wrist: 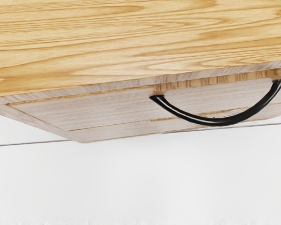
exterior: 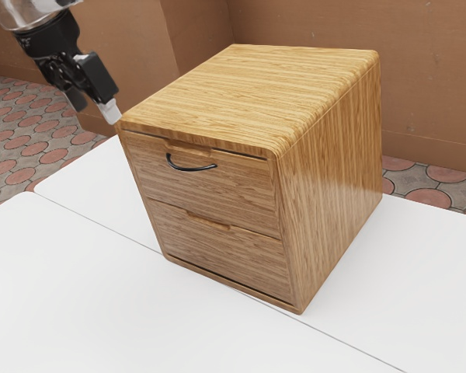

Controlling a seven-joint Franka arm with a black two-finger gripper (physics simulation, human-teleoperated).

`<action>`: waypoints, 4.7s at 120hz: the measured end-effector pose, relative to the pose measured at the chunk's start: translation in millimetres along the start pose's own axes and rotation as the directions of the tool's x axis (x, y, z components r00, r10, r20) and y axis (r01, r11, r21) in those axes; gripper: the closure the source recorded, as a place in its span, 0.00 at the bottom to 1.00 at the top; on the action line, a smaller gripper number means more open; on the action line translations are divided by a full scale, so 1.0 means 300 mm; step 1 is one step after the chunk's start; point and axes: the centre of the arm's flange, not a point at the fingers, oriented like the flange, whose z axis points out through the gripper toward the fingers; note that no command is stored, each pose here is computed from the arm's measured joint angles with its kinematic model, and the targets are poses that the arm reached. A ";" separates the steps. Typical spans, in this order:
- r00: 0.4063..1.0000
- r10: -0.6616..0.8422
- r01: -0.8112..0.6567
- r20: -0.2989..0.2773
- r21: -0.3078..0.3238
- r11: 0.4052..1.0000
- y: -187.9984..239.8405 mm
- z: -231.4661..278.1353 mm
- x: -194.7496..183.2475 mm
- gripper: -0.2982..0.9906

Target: Pull the drawer handle with one arm to open the drawer

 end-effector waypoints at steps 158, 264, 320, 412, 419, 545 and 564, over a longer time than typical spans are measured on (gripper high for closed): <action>0.287 0.938 -0.859 -0.196 0.381 0.343 0.199 0.333 -0.211 0.23; -0.059 0.997 -0.852 -0.058 0.524 -0.020 0.209 0.469 -0.199 0.23; -0.049 0.997 -0.875 -0.055 0.484 -0.017 0.145 0.568 -0.200 0.23; -0.107 0.993 -0.858 -0.046 0.509 -0.069 0.225 0.538 -0.312 0.25; -0.112 0.993 -0.856 -0.044 0.511 -0.074 0.231 0.534 -0.324 0.27; -0.094 0.994 -0.860 -0.058 0.507 -0.052 0.200 0.488 -0.477 0.23; -0.091 0.994 -0.865 -0.063 0.500 -0.048 0.195 0.478 -0.505 0.24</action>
